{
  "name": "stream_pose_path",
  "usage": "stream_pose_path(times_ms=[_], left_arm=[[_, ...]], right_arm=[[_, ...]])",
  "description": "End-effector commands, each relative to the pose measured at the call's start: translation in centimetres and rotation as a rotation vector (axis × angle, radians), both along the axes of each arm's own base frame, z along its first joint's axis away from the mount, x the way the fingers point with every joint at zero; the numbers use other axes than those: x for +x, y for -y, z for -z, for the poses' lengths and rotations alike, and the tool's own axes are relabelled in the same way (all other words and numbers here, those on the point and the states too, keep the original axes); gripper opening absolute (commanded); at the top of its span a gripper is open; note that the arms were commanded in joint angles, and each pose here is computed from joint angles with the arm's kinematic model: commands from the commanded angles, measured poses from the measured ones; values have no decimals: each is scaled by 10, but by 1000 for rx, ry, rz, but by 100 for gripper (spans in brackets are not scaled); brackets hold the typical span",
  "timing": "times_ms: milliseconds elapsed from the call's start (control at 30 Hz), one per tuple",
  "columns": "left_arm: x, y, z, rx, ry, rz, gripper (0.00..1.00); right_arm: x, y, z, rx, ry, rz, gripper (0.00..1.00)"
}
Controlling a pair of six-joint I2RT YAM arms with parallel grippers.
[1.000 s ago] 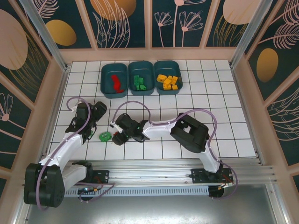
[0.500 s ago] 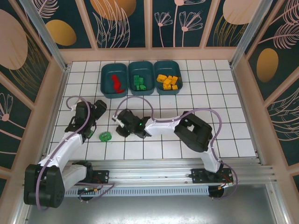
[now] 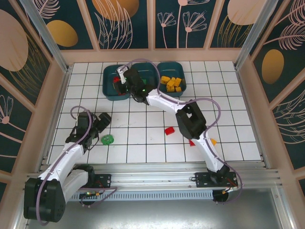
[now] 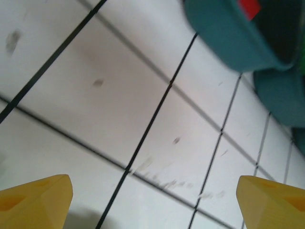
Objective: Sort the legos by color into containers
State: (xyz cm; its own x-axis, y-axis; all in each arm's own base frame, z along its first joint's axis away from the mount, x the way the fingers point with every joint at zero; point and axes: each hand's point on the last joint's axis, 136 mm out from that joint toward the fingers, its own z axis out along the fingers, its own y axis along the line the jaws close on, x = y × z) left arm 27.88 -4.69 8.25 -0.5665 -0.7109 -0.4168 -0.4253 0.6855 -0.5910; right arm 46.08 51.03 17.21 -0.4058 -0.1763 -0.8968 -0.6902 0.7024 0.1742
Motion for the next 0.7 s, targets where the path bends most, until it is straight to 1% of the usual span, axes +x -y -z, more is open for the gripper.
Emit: stream_pose_path(times_ms=[0,100,133,200,233,333,400,500,633,667], left_arm=[[-18,3,5,6,-52,38,89],[-23,5,3,-5,-55,48,89],[-25,6,3,-3,-60,55,89],[-30,7,8,3,-82,65,89],[-32,8,11,3,-93,75,89],[-39,13,22,6,-133,93,89],[-43,16,26,27,-156,101,89],[-48,18,29,62,-196,112,90],[-57,10,29,143,-255,93,94],[-60,10,32,144,-268,89,95]], right_arm=[[4,-8,7,-1,-30,-22,27],[11,-14,15,-5,-38,-23,30],[14,-15,19,-7,-48,-21,34],[20,-14,27,-12,-66,-8,47],[23,-14,29,-13,-70,-3,52],[26,-12,20,6,-65,1,59],[29,-10,4,28,-64,11,62],[28,-3,-17,49,-72,20,62],[14,14,-32,78,-86,25,64],[10,18,-34,85,-83,23,64]])
